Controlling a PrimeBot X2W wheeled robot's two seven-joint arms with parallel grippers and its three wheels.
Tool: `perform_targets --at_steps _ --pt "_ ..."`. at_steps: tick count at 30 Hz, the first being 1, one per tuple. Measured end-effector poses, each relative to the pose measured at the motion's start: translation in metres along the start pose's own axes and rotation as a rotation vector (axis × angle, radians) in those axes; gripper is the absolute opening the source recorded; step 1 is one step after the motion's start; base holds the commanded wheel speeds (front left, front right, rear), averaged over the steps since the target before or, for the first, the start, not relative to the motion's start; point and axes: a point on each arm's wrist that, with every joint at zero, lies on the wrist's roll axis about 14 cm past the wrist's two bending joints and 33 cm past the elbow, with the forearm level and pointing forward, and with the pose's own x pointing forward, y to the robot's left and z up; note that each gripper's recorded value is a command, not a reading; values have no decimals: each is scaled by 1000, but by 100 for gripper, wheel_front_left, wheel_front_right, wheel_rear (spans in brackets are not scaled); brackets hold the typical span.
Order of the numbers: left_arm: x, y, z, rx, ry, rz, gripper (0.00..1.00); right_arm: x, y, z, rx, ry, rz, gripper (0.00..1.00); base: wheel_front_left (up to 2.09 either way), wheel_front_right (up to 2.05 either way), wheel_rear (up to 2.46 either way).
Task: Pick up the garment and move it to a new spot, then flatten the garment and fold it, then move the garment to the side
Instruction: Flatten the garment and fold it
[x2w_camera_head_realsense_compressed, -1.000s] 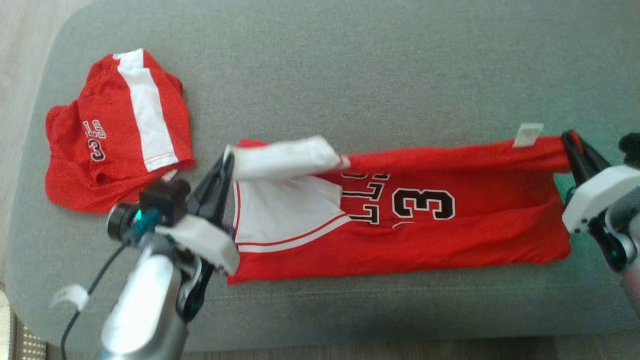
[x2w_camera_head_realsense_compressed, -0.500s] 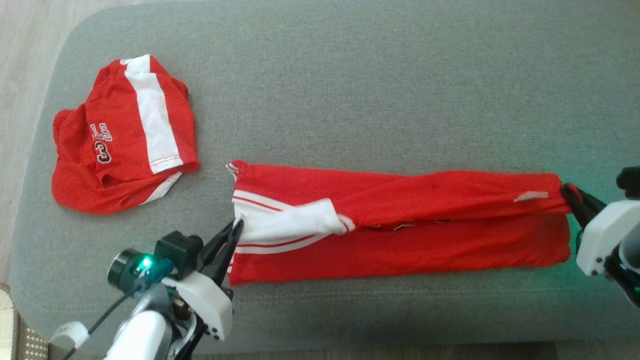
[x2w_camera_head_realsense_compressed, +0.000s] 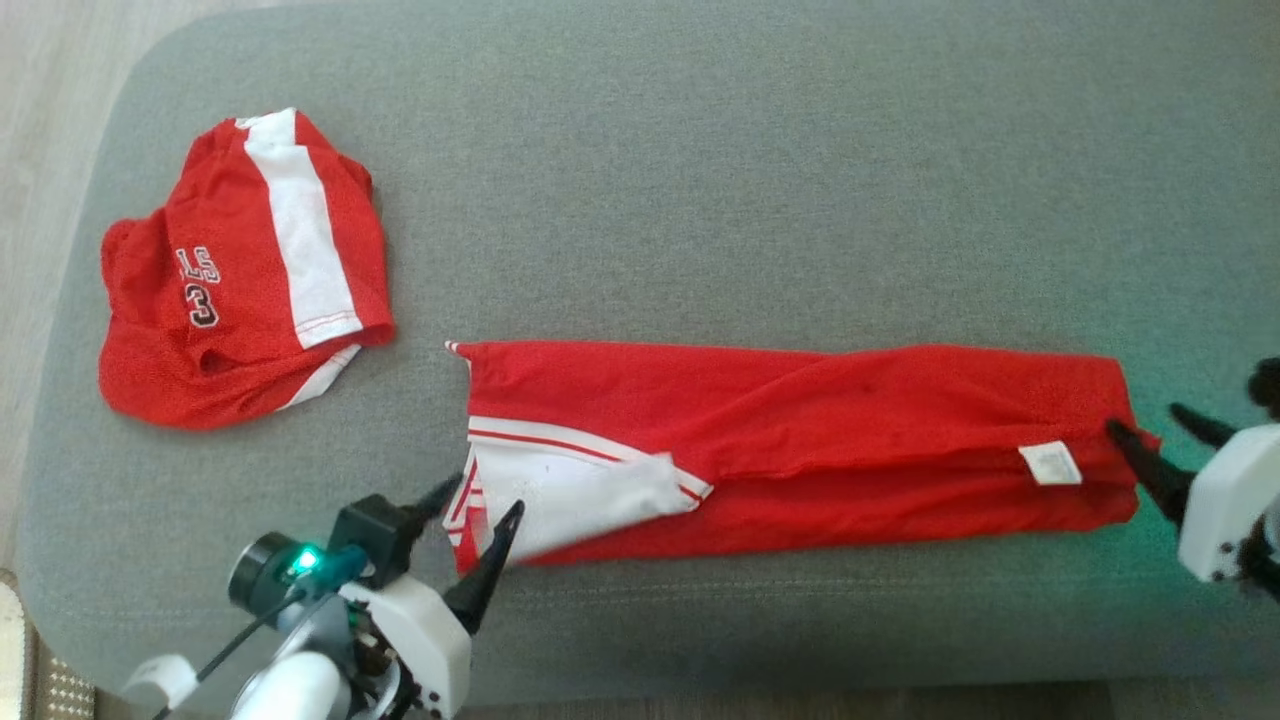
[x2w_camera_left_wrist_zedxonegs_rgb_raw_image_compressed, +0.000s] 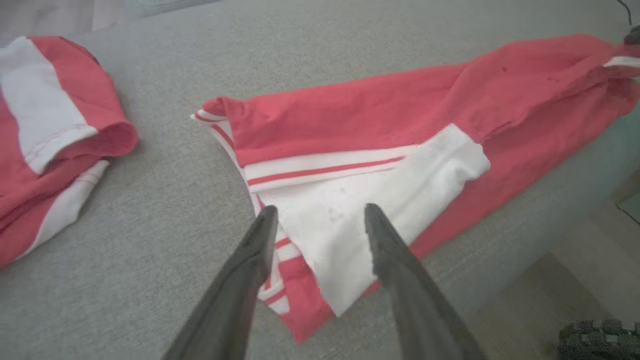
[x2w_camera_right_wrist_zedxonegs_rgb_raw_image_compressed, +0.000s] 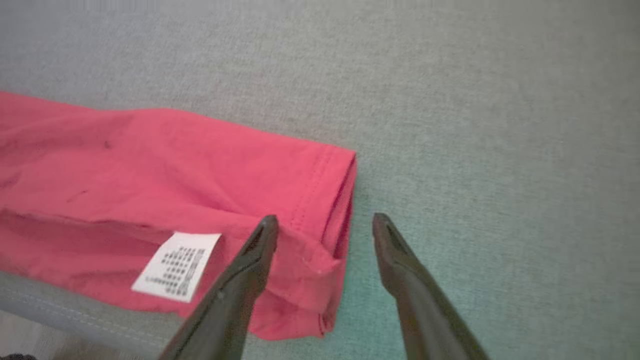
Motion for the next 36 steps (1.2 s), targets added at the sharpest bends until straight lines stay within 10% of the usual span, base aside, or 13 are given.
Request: perform_targets --at_steps 21,36 --pt "-23 60 127 -314 -581 335 100 -41 45 116 106 -706 -17 100 0 0 0" --pt "-38 43 107 -311 -553 354 100 -45 87 89 65 -742 -16 100 0 0 0"
